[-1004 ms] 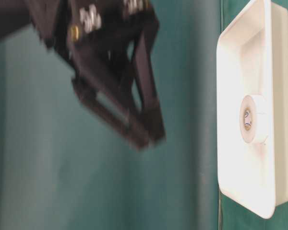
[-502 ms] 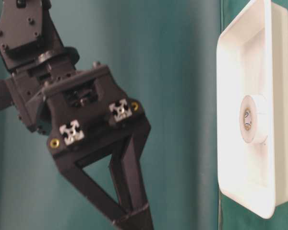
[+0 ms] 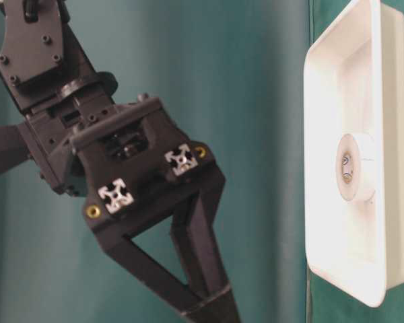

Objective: Pick up the tape from a random location and place it into the white case.
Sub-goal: 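Move the right gripper over the yellow tape roll, then lower the right gripper and close it on the yellow tape roll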

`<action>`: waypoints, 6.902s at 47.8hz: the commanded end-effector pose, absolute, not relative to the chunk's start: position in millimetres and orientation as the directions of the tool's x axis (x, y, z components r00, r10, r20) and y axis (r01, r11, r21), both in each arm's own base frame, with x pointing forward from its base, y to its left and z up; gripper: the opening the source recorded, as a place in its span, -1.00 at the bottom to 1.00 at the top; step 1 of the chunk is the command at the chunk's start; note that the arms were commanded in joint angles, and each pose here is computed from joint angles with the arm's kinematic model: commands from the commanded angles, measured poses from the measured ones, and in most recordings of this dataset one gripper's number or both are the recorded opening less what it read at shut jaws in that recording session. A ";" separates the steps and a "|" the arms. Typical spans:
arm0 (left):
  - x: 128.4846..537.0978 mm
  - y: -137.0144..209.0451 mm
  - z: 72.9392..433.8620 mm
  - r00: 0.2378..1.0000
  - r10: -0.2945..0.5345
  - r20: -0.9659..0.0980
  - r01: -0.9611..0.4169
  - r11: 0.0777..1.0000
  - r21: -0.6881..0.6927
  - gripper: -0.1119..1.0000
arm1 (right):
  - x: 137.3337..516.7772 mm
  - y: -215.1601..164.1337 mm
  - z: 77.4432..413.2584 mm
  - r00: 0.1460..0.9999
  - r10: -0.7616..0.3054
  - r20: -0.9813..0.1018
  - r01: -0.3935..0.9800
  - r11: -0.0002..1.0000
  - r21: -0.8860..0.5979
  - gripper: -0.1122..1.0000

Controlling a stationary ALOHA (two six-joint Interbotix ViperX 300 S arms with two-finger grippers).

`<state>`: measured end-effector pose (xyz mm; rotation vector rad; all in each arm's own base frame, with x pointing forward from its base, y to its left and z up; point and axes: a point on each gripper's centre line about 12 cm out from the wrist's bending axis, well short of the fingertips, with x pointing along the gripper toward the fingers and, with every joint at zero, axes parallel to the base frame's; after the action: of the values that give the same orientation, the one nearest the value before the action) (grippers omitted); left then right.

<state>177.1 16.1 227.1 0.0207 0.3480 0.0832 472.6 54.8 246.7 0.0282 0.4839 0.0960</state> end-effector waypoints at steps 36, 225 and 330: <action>179.5 16.8 231.0 0.939 0.088 -0.333 -0.082 0.996 0.032 0.88 | 496.0 64.7 241.4 0.546 0.040 -0.837 0.012 0.998 0.056 0.84; 179.2 16.8 230.4 0.936 0.088 -0.341 -0.082 0.996 0.032 0.88 | 509.8 76.0 180.6 0.502 0.042 -0.864 0.015 0.998 0.057 -0.24; 179.2 16.8 229.5 0.935 0.088 -0.344 -0.082 0.996 0.032 0.88 | 472.5 60.4 305.5 0.513 -0.039 -0.857 0.030 0.999 -0.027 -0.24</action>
<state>176.6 16.3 225.8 0.0199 0.3603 0.0844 476.2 59.7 276.8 -0.0197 1.0995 -0.0464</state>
